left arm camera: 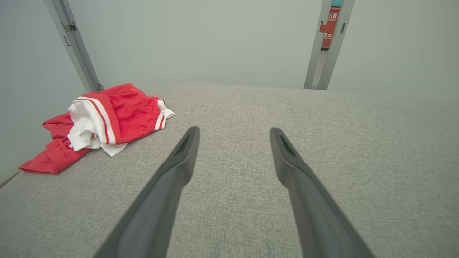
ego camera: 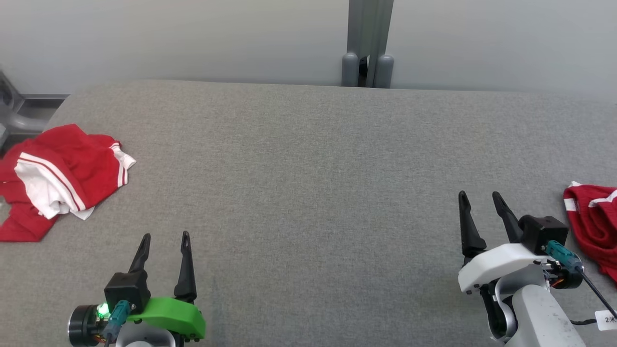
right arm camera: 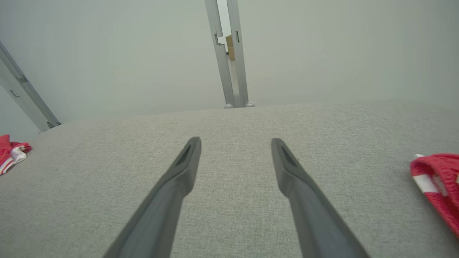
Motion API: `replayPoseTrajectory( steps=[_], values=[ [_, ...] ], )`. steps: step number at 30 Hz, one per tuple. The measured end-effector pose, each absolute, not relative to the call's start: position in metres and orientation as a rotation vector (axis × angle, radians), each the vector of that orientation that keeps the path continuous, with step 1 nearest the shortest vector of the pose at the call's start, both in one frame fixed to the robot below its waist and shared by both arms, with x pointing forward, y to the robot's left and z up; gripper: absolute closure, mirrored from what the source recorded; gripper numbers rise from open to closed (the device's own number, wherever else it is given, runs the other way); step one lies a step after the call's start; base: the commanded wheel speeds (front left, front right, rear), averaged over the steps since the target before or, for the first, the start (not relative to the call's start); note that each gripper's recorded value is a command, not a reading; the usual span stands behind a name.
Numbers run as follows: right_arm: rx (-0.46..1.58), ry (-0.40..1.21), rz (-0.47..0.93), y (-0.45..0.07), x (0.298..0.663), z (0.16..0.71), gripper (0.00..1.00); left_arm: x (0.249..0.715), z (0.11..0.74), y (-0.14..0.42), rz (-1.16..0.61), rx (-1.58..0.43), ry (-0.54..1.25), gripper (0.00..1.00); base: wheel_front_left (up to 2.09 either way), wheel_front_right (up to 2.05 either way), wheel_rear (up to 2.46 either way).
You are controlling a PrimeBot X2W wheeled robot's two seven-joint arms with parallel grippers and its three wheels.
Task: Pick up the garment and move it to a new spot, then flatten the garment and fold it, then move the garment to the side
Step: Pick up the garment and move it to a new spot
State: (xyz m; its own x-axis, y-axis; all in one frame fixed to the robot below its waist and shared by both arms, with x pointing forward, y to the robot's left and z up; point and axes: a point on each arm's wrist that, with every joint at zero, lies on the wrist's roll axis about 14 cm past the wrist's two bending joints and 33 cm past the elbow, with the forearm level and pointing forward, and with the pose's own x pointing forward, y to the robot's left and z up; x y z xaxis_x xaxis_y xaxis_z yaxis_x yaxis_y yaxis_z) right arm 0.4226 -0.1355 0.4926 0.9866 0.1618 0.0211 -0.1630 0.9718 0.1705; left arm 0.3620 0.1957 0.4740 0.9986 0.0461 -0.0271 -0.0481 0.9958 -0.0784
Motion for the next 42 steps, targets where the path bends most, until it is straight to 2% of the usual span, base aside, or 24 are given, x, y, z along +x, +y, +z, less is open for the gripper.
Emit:
replayPoseTrajectory(
  steps=[14,31,42],
  values=[
    [0.156,0.060,0.415,-0.044,0.431,0.475,0.00,0.329,0.468,0.263,0.288,-0.118,0.036,0.00,0.00,0.00,0.00],
    [0.174,0.105,0.845,0.112,0.417,0.469,0.00,0.220,0.458,0.362,0.752,-0.146,0.060,0.00,0.00,0.00,0.00],
    [0.205,0.154,0.893,0.134,0.423,0.450,0.00,0.206,0.442,0.366,0.802,-0.203,0.108,0.00,0.00,0.00,0.00]
  ],
)
